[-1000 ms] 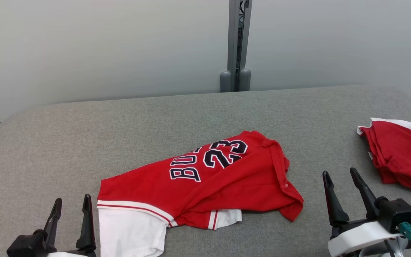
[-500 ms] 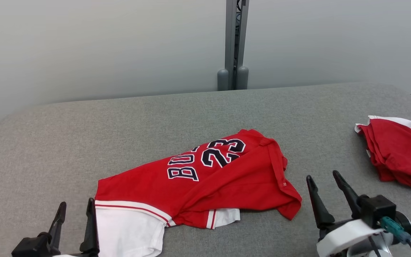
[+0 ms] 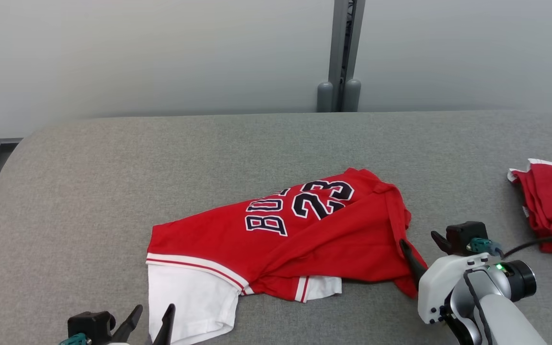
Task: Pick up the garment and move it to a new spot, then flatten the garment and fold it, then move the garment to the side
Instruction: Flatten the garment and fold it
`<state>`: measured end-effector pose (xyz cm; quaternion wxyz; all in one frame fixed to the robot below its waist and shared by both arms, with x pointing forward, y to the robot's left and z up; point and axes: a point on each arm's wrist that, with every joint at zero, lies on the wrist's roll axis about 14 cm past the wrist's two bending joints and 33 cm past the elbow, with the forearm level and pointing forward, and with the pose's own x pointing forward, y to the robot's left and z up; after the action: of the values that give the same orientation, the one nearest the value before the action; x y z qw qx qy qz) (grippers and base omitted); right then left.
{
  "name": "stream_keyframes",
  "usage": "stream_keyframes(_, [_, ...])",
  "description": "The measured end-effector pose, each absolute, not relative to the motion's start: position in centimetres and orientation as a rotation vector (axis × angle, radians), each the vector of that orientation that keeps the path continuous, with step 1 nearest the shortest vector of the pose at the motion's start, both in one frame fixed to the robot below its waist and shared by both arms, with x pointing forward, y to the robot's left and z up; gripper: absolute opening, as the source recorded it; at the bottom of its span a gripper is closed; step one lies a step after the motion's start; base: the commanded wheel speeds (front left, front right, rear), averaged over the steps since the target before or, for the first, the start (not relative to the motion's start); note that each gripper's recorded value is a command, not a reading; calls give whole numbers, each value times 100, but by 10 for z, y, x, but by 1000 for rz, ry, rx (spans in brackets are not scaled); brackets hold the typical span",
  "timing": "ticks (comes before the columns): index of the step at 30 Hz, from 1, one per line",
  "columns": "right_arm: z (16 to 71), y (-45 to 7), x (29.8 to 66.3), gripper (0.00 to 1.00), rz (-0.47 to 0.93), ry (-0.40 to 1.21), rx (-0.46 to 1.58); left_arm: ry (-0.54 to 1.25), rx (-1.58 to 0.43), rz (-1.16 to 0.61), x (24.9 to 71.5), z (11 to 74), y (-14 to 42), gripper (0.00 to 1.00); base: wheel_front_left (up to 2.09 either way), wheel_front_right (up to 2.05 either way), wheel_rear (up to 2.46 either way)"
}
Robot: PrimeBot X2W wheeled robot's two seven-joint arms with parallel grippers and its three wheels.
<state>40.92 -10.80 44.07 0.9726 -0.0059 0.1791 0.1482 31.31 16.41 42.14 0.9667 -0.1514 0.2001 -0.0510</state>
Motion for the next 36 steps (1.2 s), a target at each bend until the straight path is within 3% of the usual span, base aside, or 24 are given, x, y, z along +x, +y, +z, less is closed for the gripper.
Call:
stream_keyframes(9, [404, -92, 414, 100, 335, 523, -47, 572, -280, -84, 302, 389, 172, 100, 0, 0, 0])
stream_keyframes(24, [393, -95, 420, 100, 325, 551, -66, 702, -294, -111, 290, 361, 166, 100, 0, 0, 0])
stream_keyframes(31, [390, -91, 420, 90, 336, 557, -54, 747, -279, -137, 295, 353, 163, 100, 0, 0, 0])
stream_keyframes(34, [388, -91, 421, 78, 337, 560, -54, 756, -281, -159, 297, 351, 158, 100, 0, 0, 0])
stream_keyframes(35, [388, -91, 422, 59, 336, 563, -53, 756, -281, -166, 298, 351, 157, 93, 0, 0, 0])
stream_keyframes(36, [388, -91, 422, 42, 334, 564, -53, 756, -282, -171, 299, 351, 156, 77, 0, 0, 0])
